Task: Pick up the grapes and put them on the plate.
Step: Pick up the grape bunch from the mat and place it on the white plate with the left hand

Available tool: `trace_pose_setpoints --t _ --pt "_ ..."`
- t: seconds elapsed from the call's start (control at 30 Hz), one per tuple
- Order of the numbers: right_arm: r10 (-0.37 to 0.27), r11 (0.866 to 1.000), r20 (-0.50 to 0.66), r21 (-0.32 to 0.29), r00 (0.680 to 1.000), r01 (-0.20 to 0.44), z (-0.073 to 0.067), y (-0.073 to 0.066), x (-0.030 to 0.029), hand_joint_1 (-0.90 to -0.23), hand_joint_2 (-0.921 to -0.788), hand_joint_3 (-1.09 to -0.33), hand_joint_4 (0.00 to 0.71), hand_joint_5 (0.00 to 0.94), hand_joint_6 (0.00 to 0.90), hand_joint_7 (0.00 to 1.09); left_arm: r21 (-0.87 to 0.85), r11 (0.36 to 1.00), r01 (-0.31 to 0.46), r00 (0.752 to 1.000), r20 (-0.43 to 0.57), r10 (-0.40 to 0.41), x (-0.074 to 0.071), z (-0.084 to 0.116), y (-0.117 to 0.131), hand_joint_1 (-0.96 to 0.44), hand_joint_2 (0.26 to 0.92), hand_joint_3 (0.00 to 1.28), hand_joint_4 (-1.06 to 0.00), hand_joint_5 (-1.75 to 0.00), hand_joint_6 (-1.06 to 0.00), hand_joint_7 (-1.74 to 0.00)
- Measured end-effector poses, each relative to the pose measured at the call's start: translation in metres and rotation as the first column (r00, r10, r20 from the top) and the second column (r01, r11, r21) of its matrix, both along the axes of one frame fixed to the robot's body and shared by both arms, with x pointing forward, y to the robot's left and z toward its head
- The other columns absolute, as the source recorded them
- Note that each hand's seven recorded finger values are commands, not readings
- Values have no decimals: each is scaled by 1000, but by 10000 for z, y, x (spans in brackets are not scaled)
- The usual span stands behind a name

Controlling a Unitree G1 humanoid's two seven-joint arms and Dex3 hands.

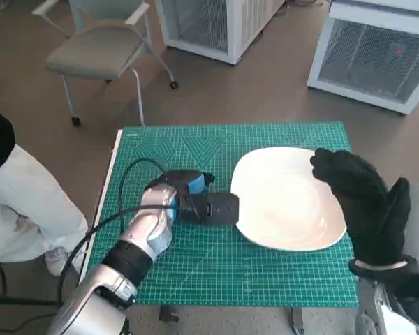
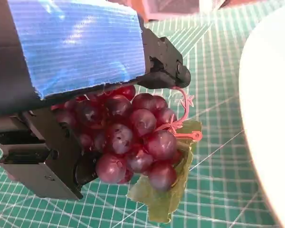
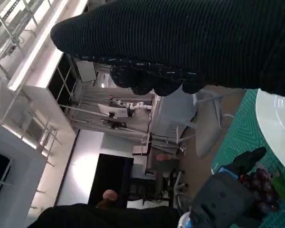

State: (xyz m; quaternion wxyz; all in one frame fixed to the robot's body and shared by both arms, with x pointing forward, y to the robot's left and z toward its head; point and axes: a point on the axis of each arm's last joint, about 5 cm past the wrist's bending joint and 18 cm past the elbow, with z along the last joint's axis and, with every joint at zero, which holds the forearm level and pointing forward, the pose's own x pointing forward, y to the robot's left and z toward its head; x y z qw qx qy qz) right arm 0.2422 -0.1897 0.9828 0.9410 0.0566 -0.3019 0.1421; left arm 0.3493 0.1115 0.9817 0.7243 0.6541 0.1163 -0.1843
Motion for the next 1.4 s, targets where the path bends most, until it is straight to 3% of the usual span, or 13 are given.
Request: trace_pose_setpoints --t 0.13,0.2,0.33,0.53,0.87,1.03,1.4 --pt "-3 1000 6 0 1000 3 6 -5 0 -429 -921 -629 425 643 174 956 -30 999 28 999 37 -27 -36 96 14 124 640 714 -514 -1489 -544 -1005" --pt "-5 1000 10 0 1000 5 9 -8 -1 -428 -921 -631 426 643 174 956 -48 998 52 997 68 -48 -62 167 17 58 645 681 -525 -1466 -556 -1180" --pt "-6 1000 17 0 1000 6 15 -7 -1 -428 -921 -634 426 642 176 955 -80 991 104 985 144 -92 -126 341 19 18 687 558 -552 -1511 -648 -1062" --pt "-6 1000 27 0 1000 6 27 -5 3 -428 -921 -635 428 640 177 952 -111 979 173 954 266 -139 -260 633 56 4 808 259 -678 -1348 -708 -949" --pt "-11 1000 34 0 999 11 23 -9 4 -422 -921 -637 430 637 178 949 -142 957 253 886 431 -171 -482 998 105 2 866 116 -761 -1212 -696 -979" --pt "-10 1000 34 0 999 10 22 -7 4 -421 -921 -638 430 635 178 948 -144 956 256 889 424 -174 -486 991 103 1 871 104 -758 -1224 -706 -958" --pt "-14 1000 37 2 999 14 29 -17 -5 -422 -921 -637 432 632 180 945 -171 951 257 925 330 -191 -431 888 34 1 892 65 -746 -1250 -722 -921"
